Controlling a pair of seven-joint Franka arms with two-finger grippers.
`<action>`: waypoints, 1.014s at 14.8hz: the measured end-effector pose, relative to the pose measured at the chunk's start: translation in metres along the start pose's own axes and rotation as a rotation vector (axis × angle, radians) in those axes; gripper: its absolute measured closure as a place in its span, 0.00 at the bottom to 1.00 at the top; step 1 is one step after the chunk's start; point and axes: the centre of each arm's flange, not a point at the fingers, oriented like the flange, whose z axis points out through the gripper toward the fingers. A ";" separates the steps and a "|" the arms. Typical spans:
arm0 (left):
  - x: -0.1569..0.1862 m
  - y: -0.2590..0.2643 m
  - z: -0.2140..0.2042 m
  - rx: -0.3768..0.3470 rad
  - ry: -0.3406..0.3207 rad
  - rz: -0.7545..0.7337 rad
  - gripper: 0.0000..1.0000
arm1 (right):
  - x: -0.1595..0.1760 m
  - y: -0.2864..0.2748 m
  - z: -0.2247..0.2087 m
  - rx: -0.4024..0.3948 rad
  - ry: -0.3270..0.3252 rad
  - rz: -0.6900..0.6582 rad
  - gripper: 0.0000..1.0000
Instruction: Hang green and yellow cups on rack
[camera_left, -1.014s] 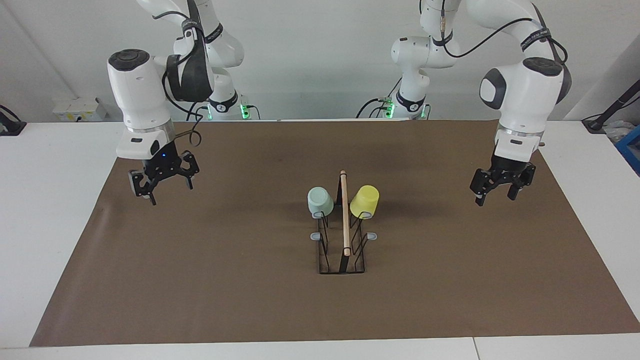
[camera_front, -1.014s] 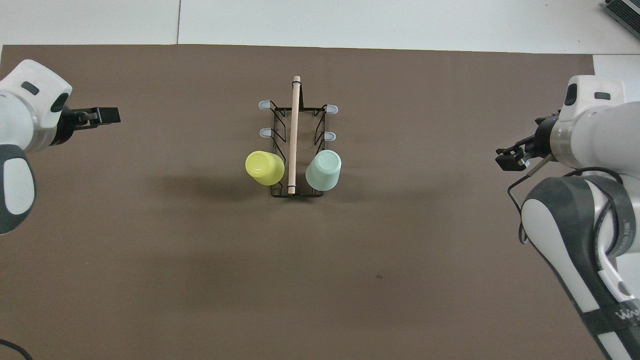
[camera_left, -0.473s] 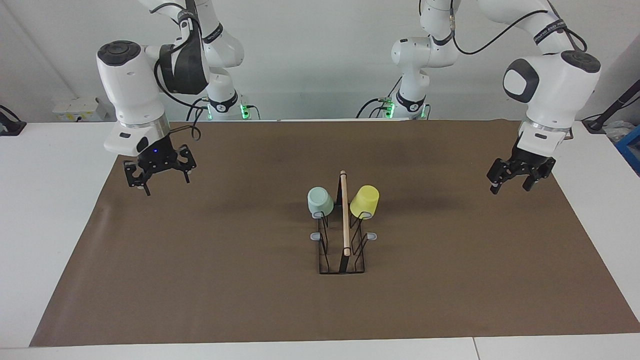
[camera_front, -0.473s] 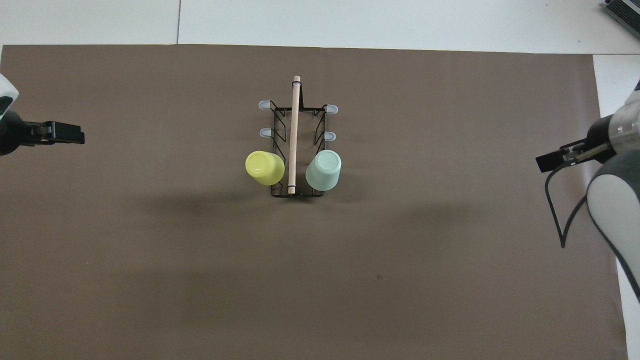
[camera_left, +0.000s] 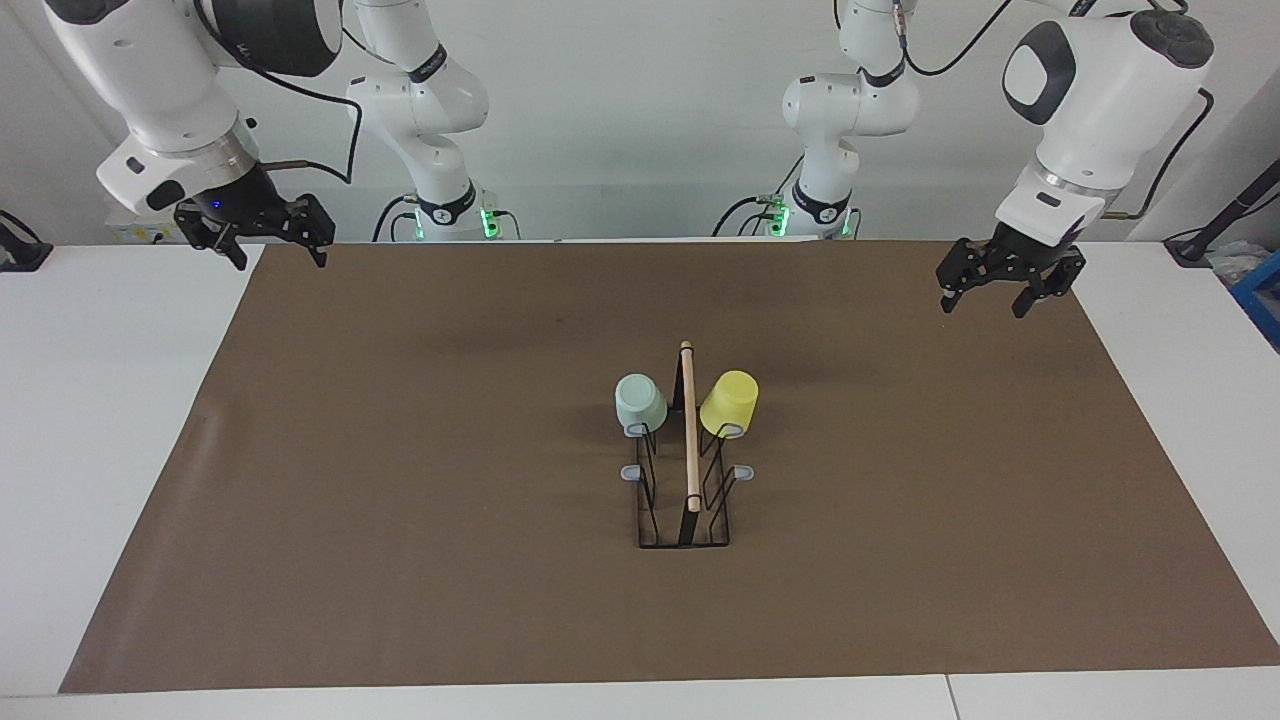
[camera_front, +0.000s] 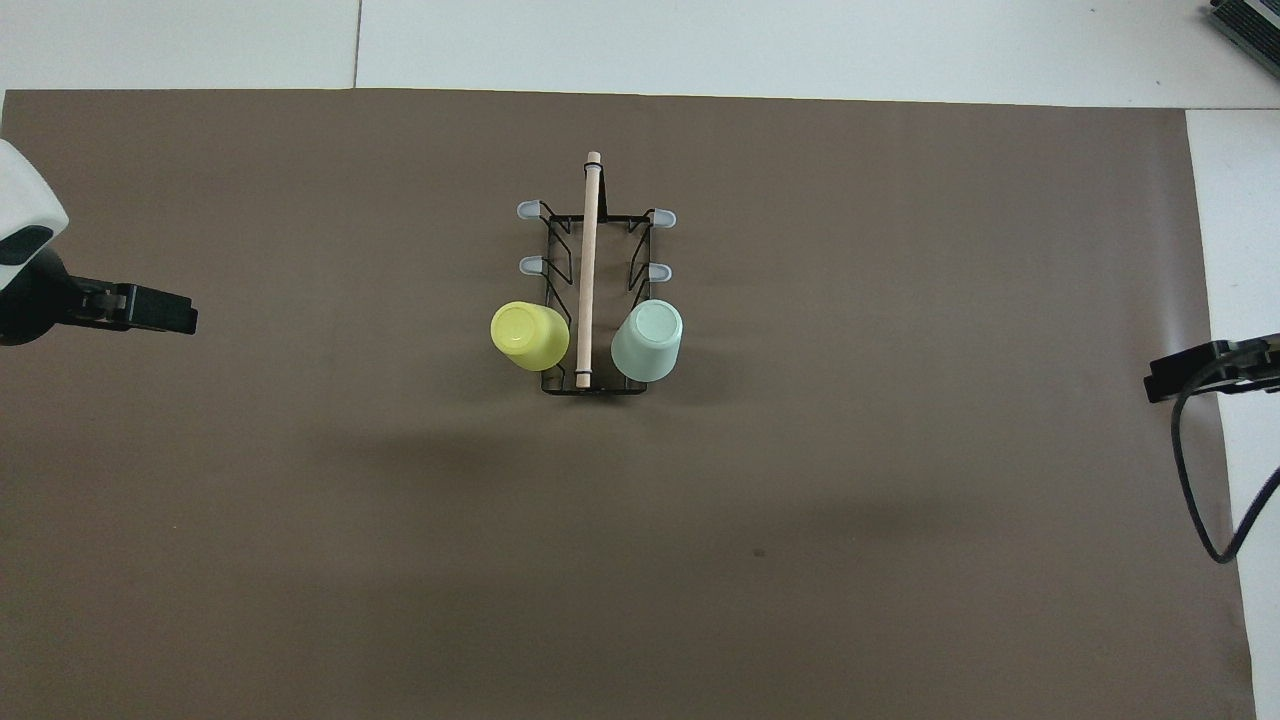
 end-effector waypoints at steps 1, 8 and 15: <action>-0.002 0.000 -0.001 0.005 -0.005 0.007 0.00 | -0.002 0.006 0.001 0.004 -0.002 0.011 0.00; -0.008 0.002 -0.023 0.000 -0.056 0.019 0.00 | -0.001 0.002 -0.004 0.005 0.011 0.012 0.00; -0.011 0.015 -0.042 -0.006 -0.112 0.042 0.00 | 0.004 -0.021 -0.007 0.035 0.022 0.080 0.00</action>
